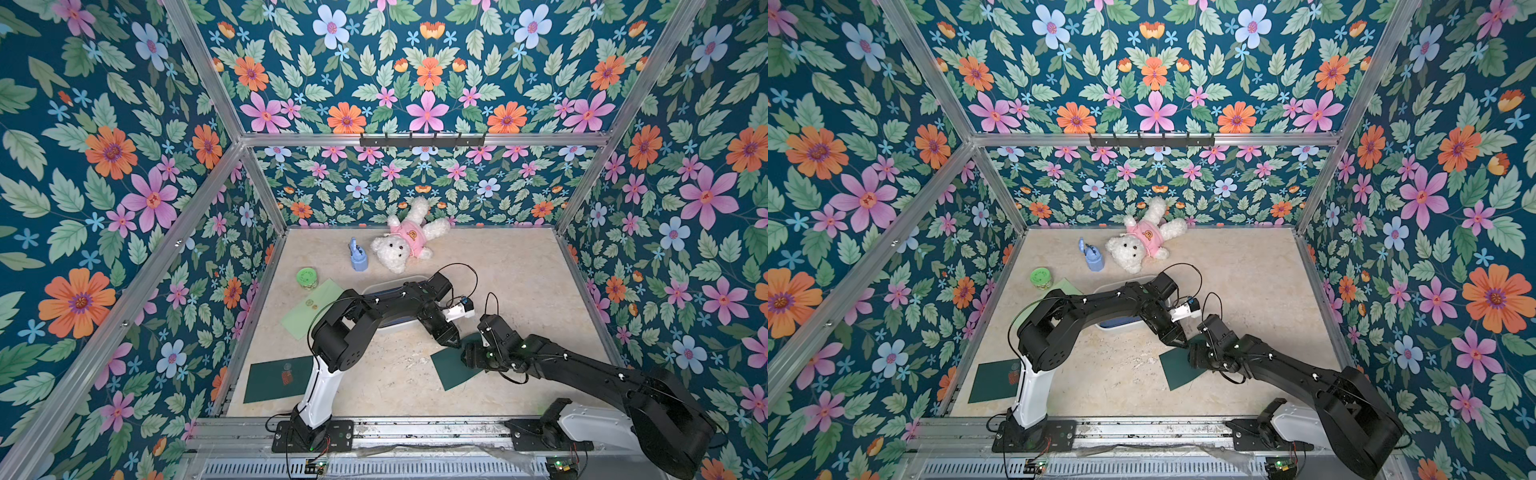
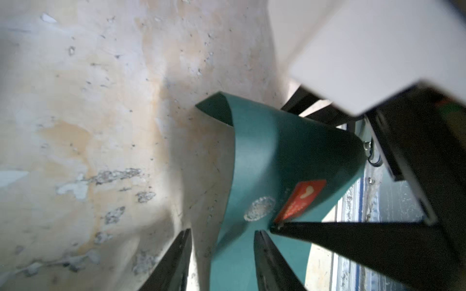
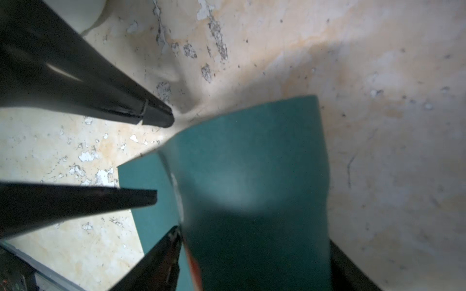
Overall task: Put the sealed envelopes into the storage box
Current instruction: Pick up the envelope from the center of the board.
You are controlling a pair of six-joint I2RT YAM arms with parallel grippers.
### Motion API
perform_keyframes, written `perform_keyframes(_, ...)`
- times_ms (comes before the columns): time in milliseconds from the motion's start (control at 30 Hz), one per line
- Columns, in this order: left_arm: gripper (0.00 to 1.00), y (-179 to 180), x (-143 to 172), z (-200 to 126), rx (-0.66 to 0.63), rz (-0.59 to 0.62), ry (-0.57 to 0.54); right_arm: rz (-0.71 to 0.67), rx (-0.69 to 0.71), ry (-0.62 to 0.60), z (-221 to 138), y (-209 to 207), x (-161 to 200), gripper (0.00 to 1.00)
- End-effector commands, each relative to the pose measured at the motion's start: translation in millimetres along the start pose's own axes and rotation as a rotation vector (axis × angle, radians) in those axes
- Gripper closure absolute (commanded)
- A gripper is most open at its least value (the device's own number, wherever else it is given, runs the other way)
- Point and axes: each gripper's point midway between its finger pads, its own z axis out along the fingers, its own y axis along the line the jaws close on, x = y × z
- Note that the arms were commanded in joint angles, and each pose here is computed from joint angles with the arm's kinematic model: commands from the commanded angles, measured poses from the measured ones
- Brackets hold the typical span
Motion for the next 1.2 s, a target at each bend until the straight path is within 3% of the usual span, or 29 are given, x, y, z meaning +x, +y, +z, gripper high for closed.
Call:
perform_keyframes(0,0.52,-5,0,3,0.041,0.013,0.006,0.016,0.026,0.108,1,-9,25,0.22)
perform_keyframes(200,0.51,-16,12,8,0.11,0.012,0.03,0.017,0.024,0.1,2,-9,23,0.22)
perform_keyframes(300,0.56,-21,13,9,0.142,0.009,0.035,0.016,0.028,0.105,3,-9,23,0.22)
perform_keyframes(633,1.0,-21,12,3,0.123,-0.003,0.054,0.016,0.057,0.092,2,-13,20,0.19)
perform_keyframes(867,1.0,-15,0,-18,0.021,-0.025,0.054,-0.005,0.107,-0.048,-29,-1,-22,0.01)
perform_keyframes(1167,1.0,-7,-4,-53,-0.12,-0.064,0.099,0.005,0.274,-0.202,-91,-19,-78,0.01)
